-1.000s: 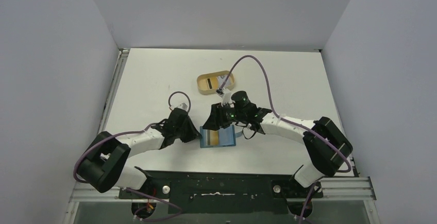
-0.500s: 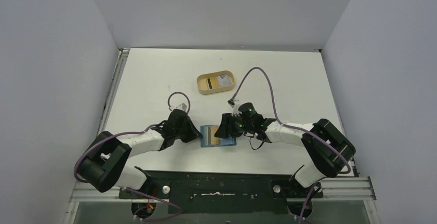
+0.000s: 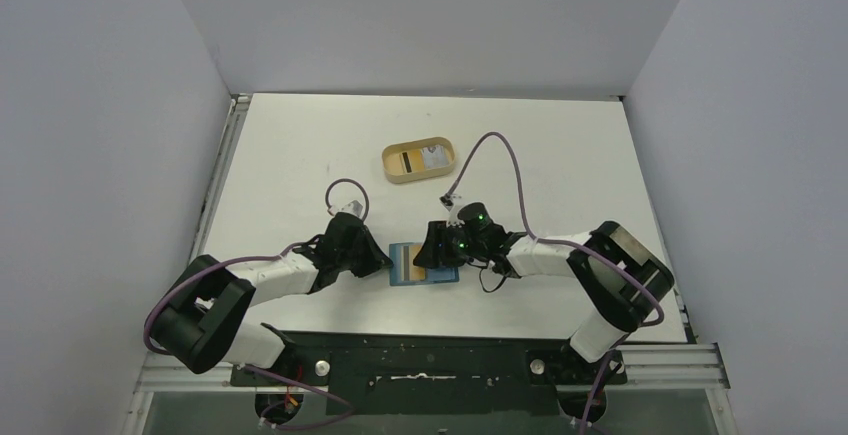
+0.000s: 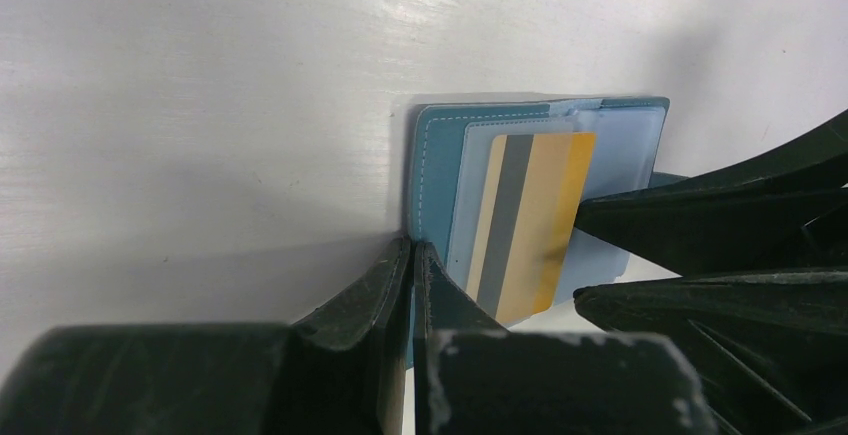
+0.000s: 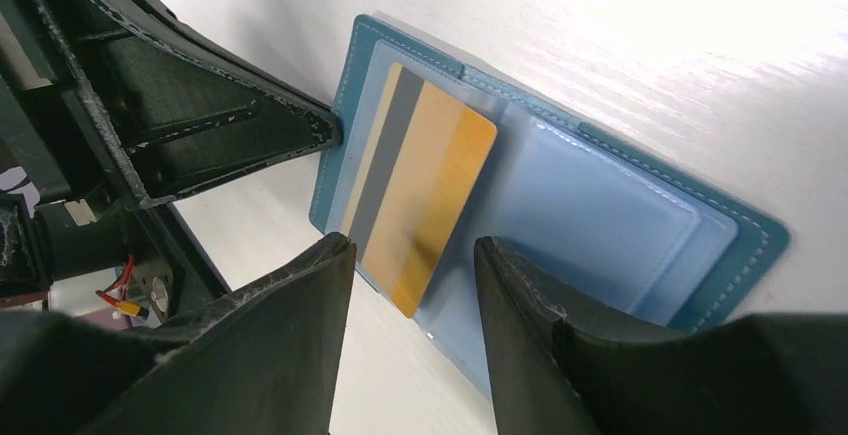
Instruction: Take the credit cards out of the card holder
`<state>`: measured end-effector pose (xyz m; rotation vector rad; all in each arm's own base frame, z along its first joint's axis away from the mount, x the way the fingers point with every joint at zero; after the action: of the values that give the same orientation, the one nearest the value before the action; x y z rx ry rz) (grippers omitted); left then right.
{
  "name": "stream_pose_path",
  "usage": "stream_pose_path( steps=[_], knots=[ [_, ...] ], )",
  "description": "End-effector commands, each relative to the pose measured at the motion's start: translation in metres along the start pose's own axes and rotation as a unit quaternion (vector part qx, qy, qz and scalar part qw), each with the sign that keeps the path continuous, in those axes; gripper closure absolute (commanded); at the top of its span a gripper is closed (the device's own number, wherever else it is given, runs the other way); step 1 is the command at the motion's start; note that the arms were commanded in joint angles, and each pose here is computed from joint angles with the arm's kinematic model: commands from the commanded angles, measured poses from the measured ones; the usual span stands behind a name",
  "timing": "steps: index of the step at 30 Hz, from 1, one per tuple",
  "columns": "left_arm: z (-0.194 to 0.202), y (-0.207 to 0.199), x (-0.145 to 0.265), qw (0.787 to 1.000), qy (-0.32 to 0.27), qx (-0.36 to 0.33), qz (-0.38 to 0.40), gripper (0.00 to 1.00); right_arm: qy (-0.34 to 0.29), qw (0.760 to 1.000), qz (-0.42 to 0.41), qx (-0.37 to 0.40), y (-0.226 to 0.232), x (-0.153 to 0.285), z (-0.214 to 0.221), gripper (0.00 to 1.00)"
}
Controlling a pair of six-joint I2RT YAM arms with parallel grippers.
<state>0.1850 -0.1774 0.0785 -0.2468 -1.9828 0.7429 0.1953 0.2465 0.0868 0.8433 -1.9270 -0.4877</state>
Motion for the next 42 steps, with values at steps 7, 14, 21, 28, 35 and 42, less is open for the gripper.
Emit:
stream_pose_path(
  steps=[7,14,21,28,35,42],
  knots=[
    [0.006,0.012,0.000,1.000,0.005,-0.005,-0.027,1.00,-0.026,0.998,-0.049,-0.002,0.011,-0.016,-0.003,0.51],
    [0.006,0.012,0.000,1.000,0.005,-0.005,-0.026,1.00,-0.047,0.994,-0.095,-0.012,0.019,-0.013,-0.005,0.52],
    [0.006,0.012,0.002,1.000,0.004,-0.005,-0.026,1.00,-0.083,0.980,-0.173,-0.053,0.022,-0.011,-0.006,0.52],
    [0.005,0.011,0.005,1.000,0.000,-0.006,-0.026,1.00,-0.088,0.968,-0.218,-0.087,0.022,-0.024,-0.004,0.53],
    [0.005,0.012,0.007,1.000,-0.002,-0.006,-0.029,1.00,-0.038,0.988,-0.130,-0.072,0.014,-0.034,0.003,0.54],
    [0.004,0.010,0.006,1.000,-0.002,-0.007,-0.027,1.00,-0.005,0.991,-0.113,-0.068,0.018,-0.046,0.007,0.54]
  ],
)
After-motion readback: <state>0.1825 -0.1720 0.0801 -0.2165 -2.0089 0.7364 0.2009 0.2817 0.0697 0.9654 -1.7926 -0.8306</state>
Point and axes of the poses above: each gripper's point midway between its finger pads, its own x axis back along the fingers, its own y axis along the line the jaws close on, z = x × y, the point moved 9 cm from there along x, back along the fingers, and after that the axes turned 1 degree about -x, right-handed, at the moved point
